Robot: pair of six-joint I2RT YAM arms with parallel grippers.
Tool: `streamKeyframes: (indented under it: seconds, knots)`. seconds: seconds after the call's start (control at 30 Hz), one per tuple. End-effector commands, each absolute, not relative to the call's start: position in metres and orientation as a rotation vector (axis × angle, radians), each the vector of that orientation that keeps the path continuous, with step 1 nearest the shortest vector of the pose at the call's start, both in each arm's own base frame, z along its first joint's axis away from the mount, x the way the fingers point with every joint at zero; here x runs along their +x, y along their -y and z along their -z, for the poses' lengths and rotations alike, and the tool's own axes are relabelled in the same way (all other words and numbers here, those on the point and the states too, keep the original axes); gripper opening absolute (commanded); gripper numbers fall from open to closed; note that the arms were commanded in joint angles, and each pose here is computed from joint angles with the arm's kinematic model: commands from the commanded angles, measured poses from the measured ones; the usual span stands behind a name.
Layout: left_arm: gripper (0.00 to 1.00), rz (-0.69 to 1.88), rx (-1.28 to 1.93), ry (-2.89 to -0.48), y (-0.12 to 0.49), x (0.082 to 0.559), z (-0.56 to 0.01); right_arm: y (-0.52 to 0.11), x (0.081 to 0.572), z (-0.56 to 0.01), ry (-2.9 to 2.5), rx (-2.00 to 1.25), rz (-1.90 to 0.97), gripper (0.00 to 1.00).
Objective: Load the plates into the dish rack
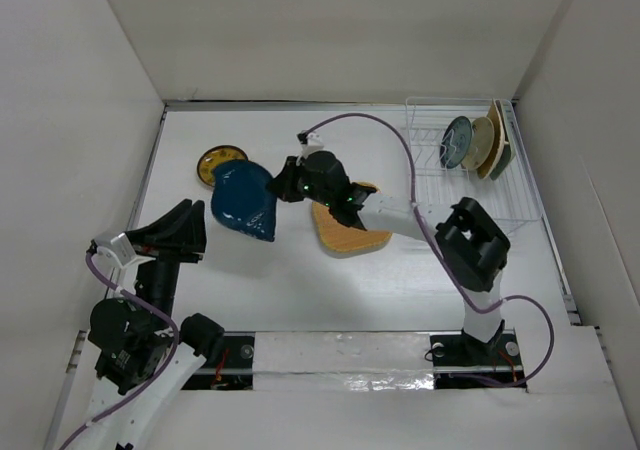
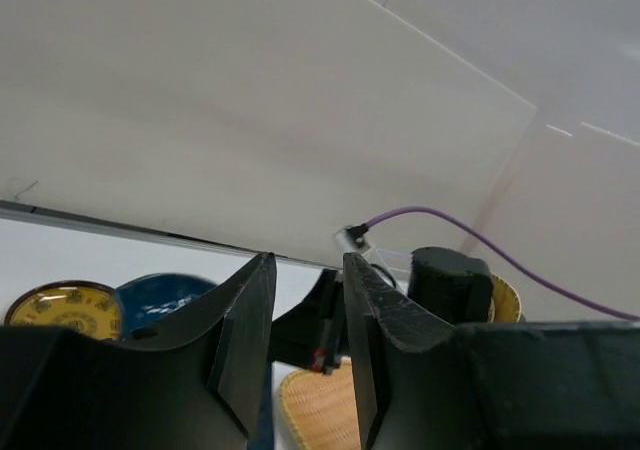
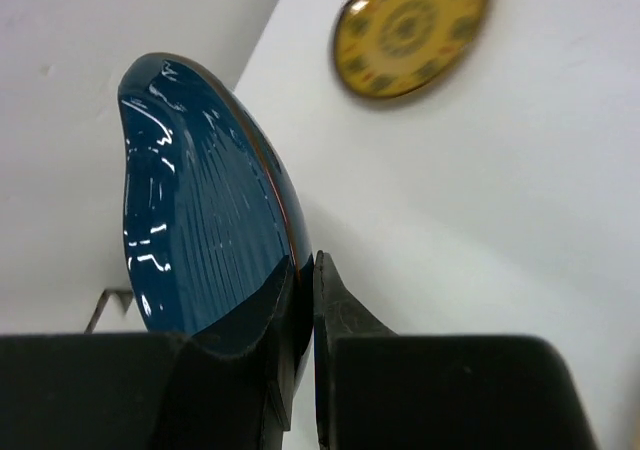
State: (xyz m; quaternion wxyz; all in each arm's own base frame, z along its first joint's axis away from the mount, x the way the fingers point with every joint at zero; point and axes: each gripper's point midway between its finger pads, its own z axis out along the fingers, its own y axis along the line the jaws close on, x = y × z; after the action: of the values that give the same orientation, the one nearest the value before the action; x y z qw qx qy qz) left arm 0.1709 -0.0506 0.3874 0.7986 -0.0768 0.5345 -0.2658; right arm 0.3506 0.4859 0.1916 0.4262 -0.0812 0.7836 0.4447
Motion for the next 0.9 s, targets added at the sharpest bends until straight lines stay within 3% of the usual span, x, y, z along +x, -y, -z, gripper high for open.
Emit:
streamKeyframes:
  seconds: [0.0, 0.23, 0.47, 0.67, 0.87]
  knots:
    - [0.31, 0.611, -0.158, -1.077, 0.05, 0.161, -0.403, -0.415, 0.391, -0.307, -1.646, -0.032, -1.067, 0.0]
    - [0.31, 0.642, -0.14, -1.042, 0.05, 0.151, -0.41, -0.244, 0.452, -0.335, -1.591, 0.176, -0.625, 0.0]
    - [0.32, 0.677, -0.121, -1.01, 0.051, 0.142, -0.416, -0.086, 0.482, -0.367, -1.545, 0.349, -0.229, 0.0]
    - [0.33, 0.705, -0.104, -0.991, 0.053, 0.135, -0.419, -0.003, 0.488, -0.375, -1.583, 0.399, 0.178, 0.0]
    - [0.33, 0.72, -0.111, -0.954, 0.048, 0.126, -0.423, 0.032, 0.49, -0.373, -1.621, 0.366, 0.511, 0.0]
